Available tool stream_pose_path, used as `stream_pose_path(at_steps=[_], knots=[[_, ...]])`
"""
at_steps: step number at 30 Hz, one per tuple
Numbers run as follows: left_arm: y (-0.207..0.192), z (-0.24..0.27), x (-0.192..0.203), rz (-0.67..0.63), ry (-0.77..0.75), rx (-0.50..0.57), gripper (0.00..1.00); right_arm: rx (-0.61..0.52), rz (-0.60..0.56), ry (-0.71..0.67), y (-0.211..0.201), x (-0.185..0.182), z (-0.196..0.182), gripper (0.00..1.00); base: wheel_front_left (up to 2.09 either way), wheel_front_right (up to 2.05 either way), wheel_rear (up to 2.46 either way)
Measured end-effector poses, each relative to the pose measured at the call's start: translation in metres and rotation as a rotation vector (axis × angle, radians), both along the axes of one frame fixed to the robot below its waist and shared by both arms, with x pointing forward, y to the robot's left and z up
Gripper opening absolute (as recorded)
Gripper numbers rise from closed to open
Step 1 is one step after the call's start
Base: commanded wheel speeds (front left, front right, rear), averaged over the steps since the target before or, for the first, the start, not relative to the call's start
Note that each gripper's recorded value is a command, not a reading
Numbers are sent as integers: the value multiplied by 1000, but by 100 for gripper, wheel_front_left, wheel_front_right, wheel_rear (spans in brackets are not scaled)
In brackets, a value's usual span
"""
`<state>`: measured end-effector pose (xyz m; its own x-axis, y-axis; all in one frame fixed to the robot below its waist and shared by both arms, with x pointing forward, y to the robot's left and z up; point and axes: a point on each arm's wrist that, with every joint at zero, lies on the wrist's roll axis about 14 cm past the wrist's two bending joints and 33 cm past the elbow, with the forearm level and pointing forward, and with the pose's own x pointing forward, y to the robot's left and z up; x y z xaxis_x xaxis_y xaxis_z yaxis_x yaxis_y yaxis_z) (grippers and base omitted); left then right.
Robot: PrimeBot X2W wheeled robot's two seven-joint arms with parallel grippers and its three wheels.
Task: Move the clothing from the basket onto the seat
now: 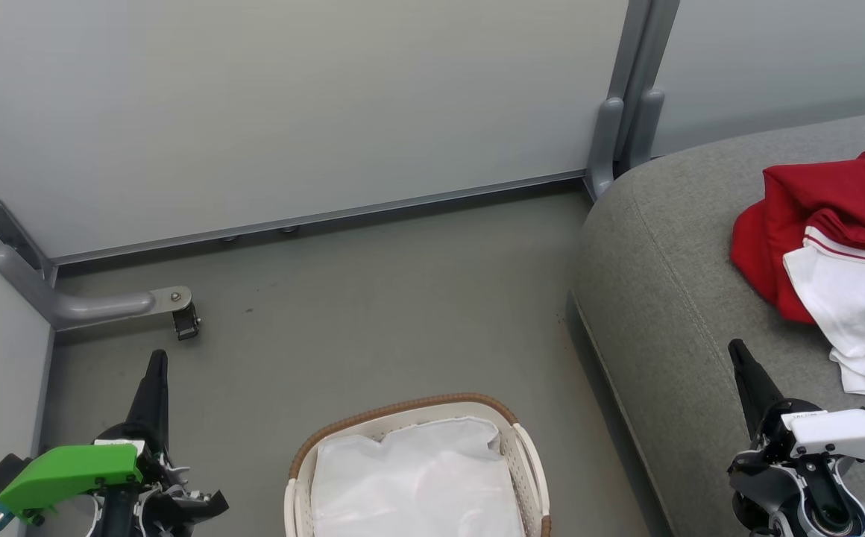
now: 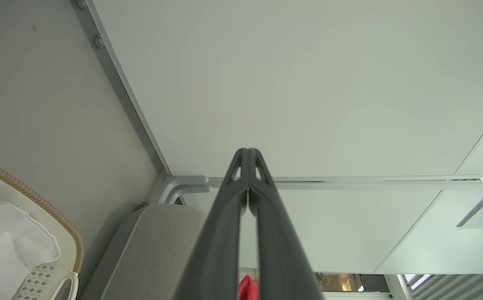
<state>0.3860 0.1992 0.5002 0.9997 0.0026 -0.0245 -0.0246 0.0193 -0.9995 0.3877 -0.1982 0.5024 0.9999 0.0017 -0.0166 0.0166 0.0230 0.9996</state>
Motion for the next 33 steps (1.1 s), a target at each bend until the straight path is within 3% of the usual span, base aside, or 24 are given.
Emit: stream_pose_path(at_steps=[33], knots=[[0, 3, 1, -3, -11, -26, 0, 27, -2, -8, -1, 0, 2, 0, 0, 0, 0]])
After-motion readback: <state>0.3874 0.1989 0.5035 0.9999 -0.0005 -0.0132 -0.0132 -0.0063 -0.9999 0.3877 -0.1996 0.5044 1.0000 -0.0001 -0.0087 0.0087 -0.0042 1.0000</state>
